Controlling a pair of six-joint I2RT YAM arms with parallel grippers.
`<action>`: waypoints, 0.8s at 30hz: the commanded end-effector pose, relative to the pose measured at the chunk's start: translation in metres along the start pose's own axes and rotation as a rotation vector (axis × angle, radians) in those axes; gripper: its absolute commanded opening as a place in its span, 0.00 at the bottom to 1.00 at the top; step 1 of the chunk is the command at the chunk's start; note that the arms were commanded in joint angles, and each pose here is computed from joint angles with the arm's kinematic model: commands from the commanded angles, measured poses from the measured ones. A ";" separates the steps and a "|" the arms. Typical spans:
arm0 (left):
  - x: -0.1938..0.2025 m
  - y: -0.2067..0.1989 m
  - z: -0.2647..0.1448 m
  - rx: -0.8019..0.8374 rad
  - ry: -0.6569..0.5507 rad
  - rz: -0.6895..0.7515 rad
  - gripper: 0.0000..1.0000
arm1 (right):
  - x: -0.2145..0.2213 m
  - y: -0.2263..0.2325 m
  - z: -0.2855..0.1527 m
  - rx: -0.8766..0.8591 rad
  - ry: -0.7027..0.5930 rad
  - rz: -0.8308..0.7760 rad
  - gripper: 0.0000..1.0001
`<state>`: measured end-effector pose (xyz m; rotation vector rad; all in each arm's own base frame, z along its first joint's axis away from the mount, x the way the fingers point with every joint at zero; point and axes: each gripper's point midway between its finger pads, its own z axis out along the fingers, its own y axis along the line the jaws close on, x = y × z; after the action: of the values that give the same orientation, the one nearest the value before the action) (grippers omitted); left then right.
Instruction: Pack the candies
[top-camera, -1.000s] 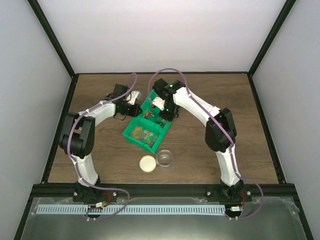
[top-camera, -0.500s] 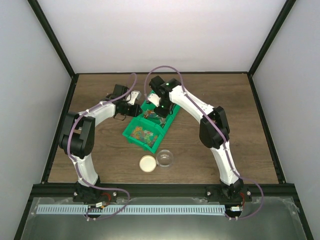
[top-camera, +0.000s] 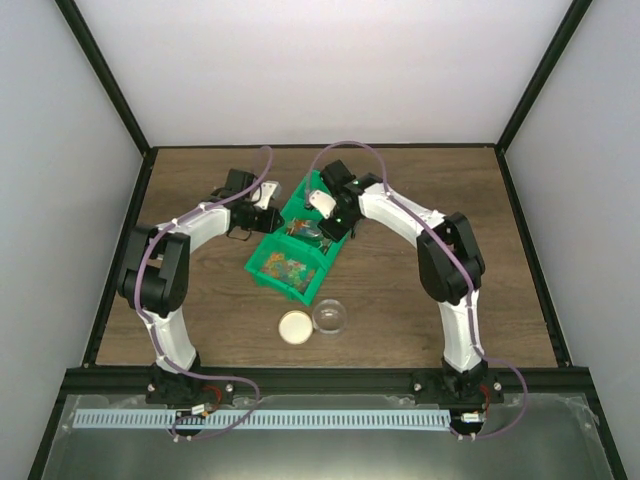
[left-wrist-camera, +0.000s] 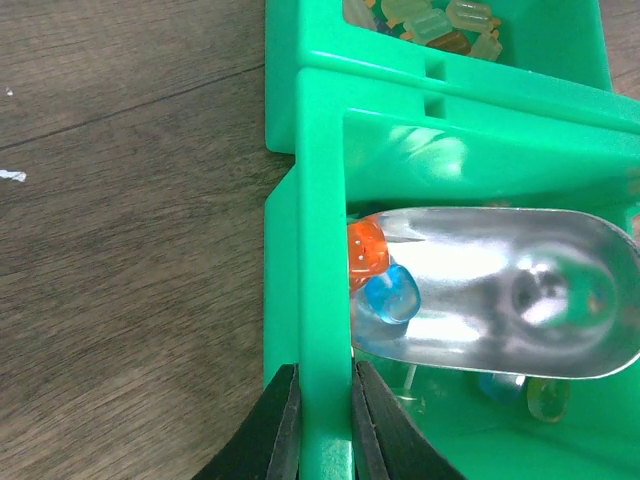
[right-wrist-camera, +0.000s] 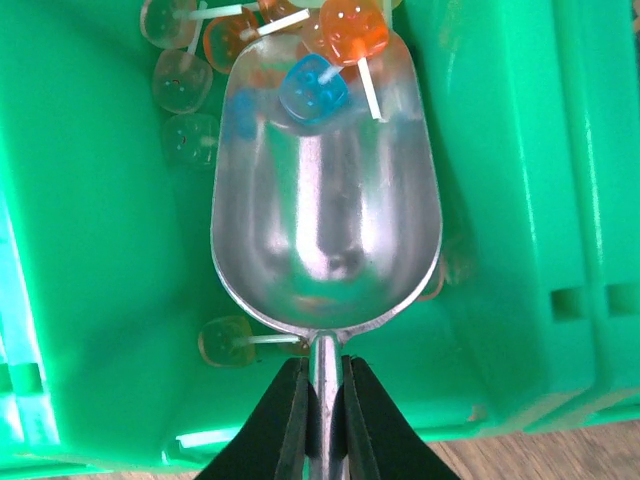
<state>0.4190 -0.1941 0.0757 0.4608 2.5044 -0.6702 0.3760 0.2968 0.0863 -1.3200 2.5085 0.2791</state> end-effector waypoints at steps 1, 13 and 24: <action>-0.009 -0.012 0.001 0.047 -0.023 0.042 0.04 | -0.009 0.005 0.037 -0.045 -0.129 0.014 0.01; -0.012 -0.010 0.005 0.045 -0.013 0.056 0.04 | -0.049 0.008 0.003 -0.061 -0.292 0.025 0.01; -0.021 -0.007 0.006 0.031 -0.027 0.075 0.04 | -0.015 0.015 0.000 -0.059 -0.217 -0.107 0.01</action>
<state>0.4365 -0.1852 0.0768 0.4527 2.4959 -0.6104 0.3810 0.3191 0.0792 -1.2666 2.3463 0.4700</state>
